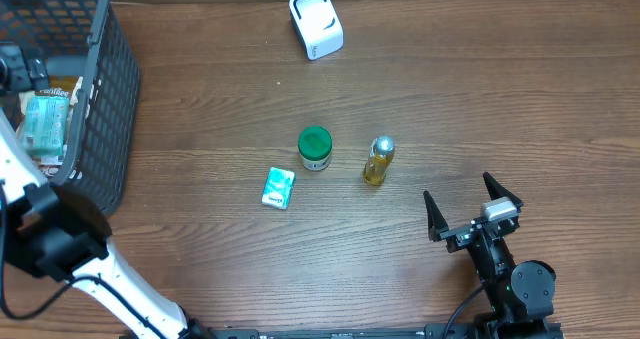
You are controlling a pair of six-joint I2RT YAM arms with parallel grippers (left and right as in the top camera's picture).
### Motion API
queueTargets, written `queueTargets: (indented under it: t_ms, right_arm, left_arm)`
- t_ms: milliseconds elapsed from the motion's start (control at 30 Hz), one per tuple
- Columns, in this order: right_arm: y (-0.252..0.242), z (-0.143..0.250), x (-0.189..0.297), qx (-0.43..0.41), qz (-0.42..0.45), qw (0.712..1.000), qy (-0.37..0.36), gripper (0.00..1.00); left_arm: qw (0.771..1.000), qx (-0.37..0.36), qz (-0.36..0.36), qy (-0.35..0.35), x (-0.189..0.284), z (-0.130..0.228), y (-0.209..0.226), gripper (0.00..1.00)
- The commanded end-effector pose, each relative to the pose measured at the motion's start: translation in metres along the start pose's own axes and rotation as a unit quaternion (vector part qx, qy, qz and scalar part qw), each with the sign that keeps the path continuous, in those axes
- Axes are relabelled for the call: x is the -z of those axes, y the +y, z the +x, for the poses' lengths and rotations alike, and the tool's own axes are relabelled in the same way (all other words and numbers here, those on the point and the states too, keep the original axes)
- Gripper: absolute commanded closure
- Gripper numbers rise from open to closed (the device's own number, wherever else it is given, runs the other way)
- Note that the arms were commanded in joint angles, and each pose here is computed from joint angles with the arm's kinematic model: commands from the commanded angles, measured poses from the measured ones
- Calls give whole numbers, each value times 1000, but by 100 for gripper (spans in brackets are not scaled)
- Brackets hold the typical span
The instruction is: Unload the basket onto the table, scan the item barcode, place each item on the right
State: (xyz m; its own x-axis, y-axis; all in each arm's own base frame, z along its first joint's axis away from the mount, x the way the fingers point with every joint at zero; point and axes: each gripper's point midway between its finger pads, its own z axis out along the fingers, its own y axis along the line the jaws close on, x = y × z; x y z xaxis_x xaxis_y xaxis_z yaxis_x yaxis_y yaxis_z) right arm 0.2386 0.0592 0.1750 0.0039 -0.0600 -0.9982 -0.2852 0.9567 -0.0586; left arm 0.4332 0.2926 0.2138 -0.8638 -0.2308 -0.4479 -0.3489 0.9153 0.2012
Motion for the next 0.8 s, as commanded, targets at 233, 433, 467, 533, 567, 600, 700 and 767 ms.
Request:
queueTargets:
  t_ms: [233, 433, 467, 533, 567, 600, 700, 767]
  right_arm:
    - [0, 3, 0, 1, 1, 1000, 0, 0]
    - [0, 3, 0, 1, 1, 1000, 0, 0]
    - [0, 3, 0, 1, 1, 1000, 0, 0]
    - [0, 3, 0, 1, 1, 1000, 0, 0]
    - [0, 3, 0, 1, 1, 1000, 0, 0]
    - [0, 3, 0, 1, 1, 1000, 0, 0]
    - [0, 3, 0, 1, 1, 1000, 0, 0]
    - [0, 3, 0, 1, 1, 1000, 0, 0]
  left_arm:
    - [991, -54, 22, 119, -95, 57, -20, 0]
    - [988, -65, 28, 138, -115, 78, -19, 0]
    - [988, -63, 28, 140, -117, 80, -17, 0]
    - [988, -58, 27, 141, -118, 82, -13, 0]
    - [988, -56, 26, 140, -119, 82, -11, 0]
    - [988, -54, 25, 139, -119, 82, -9, 0]
    - [989, -51, 24, 137, -119, 82, -6, 0]
    - [990, -50, 23, 132, -120, 79, -5, 0]
